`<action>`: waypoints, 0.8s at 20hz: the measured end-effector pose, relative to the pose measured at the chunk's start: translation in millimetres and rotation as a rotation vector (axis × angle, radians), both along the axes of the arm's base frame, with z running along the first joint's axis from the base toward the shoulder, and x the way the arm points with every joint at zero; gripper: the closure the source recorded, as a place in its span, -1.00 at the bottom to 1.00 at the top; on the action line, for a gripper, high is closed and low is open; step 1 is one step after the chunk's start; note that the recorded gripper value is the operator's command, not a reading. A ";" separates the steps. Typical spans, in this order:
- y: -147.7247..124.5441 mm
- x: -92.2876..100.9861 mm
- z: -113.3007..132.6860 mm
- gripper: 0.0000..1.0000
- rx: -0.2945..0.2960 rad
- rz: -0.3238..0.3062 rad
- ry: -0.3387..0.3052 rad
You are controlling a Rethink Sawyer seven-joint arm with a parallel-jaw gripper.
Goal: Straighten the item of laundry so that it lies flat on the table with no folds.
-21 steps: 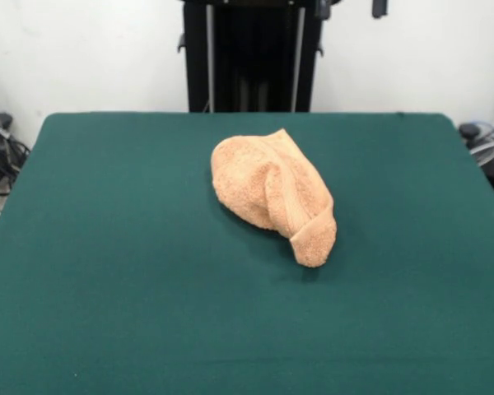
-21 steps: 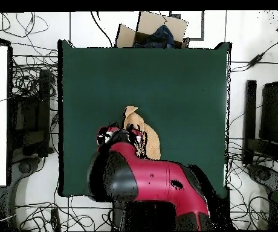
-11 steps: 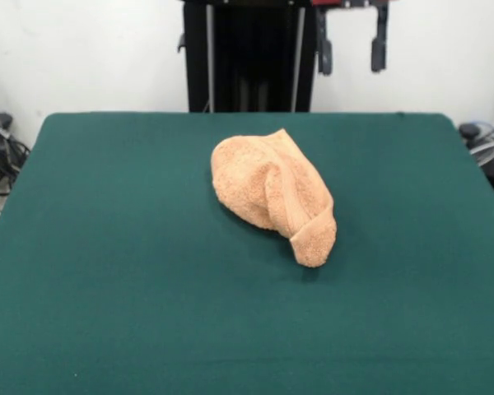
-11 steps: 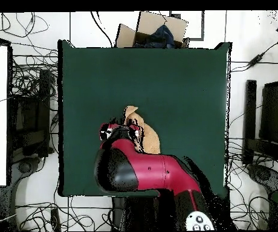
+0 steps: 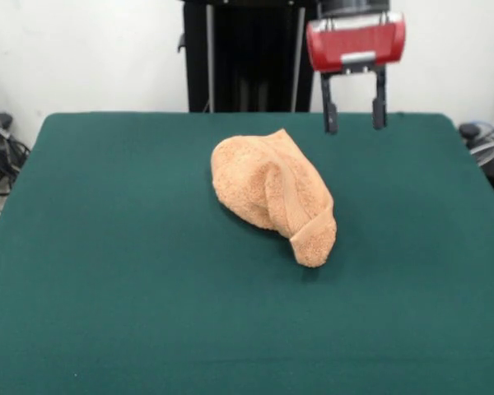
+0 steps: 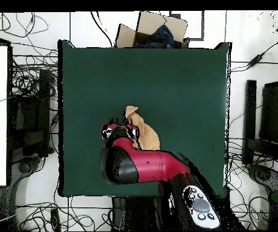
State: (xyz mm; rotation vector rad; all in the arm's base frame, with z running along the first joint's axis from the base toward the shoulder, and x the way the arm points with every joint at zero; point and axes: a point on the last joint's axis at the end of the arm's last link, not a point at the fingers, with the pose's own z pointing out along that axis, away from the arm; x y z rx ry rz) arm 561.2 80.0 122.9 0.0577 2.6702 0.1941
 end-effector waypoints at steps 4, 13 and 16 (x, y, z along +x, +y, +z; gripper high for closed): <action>4.8 -9.0 -22.8 -1.00 0.021 0.002 0.038; 18.8 -20.3 -40.2 -1.00 0.036 0.020 0.080; 26.9 -21.1 -38.9 -1.00 0.034 0.036 0.077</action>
